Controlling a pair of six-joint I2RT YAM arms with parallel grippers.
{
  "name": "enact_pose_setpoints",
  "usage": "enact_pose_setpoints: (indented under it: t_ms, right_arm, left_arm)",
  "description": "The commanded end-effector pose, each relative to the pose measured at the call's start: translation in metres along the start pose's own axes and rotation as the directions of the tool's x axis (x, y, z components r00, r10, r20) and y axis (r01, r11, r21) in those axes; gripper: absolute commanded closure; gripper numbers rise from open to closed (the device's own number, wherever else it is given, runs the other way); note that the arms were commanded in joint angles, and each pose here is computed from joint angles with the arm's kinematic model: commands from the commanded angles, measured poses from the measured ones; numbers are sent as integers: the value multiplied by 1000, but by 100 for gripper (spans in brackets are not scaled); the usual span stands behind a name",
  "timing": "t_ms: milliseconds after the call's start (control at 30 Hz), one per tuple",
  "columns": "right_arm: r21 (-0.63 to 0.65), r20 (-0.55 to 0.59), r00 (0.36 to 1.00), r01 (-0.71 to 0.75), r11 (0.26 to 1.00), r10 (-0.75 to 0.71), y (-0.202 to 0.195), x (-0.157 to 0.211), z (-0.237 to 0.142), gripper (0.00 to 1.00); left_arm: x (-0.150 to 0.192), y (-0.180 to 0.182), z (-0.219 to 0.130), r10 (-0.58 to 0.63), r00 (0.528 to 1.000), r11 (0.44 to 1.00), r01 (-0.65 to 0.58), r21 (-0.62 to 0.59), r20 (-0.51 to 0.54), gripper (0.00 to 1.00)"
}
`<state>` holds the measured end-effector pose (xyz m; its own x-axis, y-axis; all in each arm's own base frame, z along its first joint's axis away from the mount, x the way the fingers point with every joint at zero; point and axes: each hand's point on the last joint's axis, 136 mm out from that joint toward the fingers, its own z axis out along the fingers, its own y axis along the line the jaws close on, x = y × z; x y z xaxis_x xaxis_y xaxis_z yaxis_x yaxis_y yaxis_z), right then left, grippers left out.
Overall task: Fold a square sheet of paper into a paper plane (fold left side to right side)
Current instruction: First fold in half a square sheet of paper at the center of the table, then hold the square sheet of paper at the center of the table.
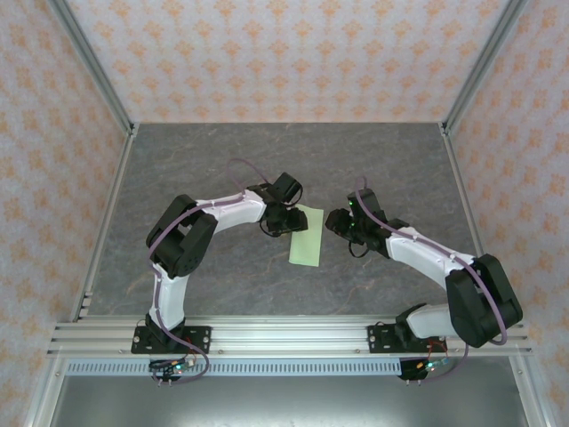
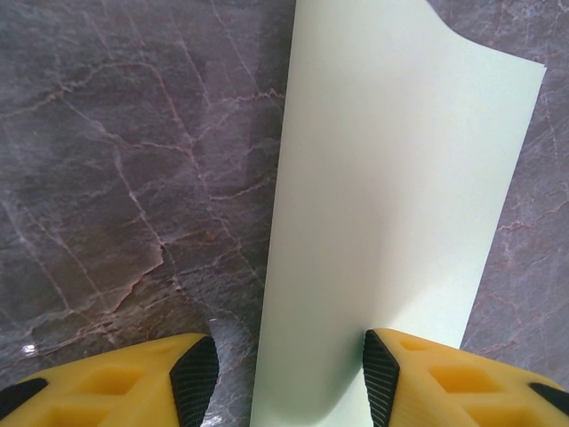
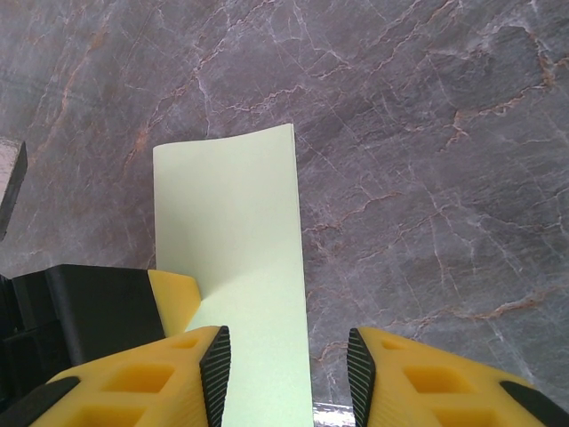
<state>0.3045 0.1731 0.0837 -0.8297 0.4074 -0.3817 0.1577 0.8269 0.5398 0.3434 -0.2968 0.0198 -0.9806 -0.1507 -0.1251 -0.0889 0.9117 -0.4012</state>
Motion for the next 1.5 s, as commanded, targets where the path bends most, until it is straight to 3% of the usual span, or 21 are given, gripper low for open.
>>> enact_pose_setpoints:
  t_ms: [0, 367, 467, 600, 733, 1133, 1467]
  right_arm:
    - [0, -4, 1000, -4, 1000, 4, -2, 4, 3, 57]
    - [2, -27, 1000, -13, 1000, 13, -3, 9, 7, 60]
    - [-13, -54, 998, -20, 1000, 20, -1, 14, 12, 69]
    - [-47, -88, 995, -46, 998, 41, 5, 19, 22, 90]
    - [-64, -123, 991, -59, 996, 50, 10, 26, 32, 99]
    - [-14, -208, 976, -74, 997, 70, 4, 45, 56, 100]
    - [163, -270, 956, -69, 984, 112, -34, 66, 55, 100]
  left_arm:
    - [42, 36, 37, -3, 990, 991, -15, -130, -139, 48]
    - [43, 36, 38, -5, 990, 991, -14, -131, -140, 48]
    - [42, 36, 38, -3, 990, 991, -15, -132, -138, 48]
    - [43, 36, 38, -6, 990, 991, -12, -133, -140, 48]
    - [43, 36, 38, -5, 990, 991, -14, -135, -140, 47]
    - [42, 34, 38, 0, 991, 991, -18, -132, -137, 48]
    - [37, 25, 26, 9, 993, 994, -21, -106, -114, 48]
